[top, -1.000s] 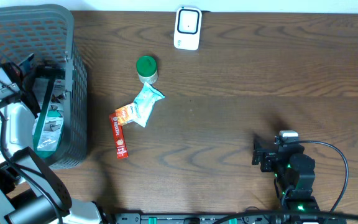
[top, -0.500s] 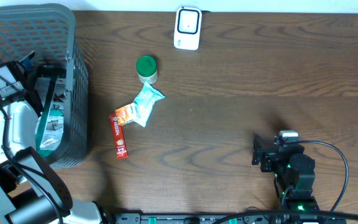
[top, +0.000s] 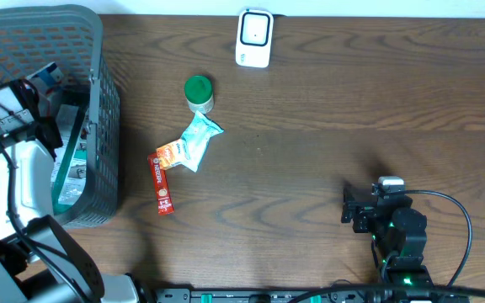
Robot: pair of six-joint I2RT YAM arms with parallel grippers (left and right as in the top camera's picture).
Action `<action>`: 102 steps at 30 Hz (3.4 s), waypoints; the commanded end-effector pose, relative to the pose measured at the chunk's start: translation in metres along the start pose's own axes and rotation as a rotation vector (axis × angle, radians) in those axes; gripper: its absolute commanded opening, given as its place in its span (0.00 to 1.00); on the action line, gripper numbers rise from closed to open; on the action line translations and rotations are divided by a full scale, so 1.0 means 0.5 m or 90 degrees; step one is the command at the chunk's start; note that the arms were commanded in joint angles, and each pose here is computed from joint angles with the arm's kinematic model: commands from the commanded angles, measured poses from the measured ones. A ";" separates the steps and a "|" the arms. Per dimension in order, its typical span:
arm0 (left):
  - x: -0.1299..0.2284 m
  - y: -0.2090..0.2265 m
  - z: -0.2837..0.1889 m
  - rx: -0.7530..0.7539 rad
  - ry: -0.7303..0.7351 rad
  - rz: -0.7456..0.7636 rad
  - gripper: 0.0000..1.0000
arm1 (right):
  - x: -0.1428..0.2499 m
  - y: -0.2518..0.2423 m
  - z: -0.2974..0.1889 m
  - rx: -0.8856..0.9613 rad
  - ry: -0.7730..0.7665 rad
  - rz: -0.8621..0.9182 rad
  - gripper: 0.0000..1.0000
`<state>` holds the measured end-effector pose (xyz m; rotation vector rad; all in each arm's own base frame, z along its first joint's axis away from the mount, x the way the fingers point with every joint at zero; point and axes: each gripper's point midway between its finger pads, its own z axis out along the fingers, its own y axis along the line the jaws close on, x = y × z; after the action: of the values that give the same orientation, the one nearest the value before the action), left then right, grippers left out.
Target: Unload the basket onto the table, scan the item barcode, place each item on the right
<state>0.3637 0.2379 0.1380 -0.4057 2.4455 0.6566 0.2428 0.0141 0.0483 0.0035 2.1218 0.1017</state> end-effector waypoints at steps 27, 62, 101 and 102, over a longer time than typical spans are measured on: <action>-0.076 0.059 -0.145 -0.026 -0.129 -0.039 0.07 | 0.001 0.002 0.000 -0.002 0.000 0.006 0.99; -0.122 0.117 -0.565 0.052 -0.458 -0.152 0.08 | -0.005 0.003 0.000 -0.003 -0.007 0.006 0.99; -0.125 -0.060 -0.717 0.423 -0.586 -0.013 0.08 | -0.006 0.003 0.000 -0.003 -0.008 0.006 0.99; -0.124 -0.064 -0.720 0.433 -0.587 -0.008 0.08 | -0.006 0.003 0.000 -0.003 -0.009 0.006 0.99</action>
<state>0.2686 0.0459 0.4167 0.0703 1.6423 0.0341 0.2439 0.0141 0.0502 0.0031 2.1130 0.1017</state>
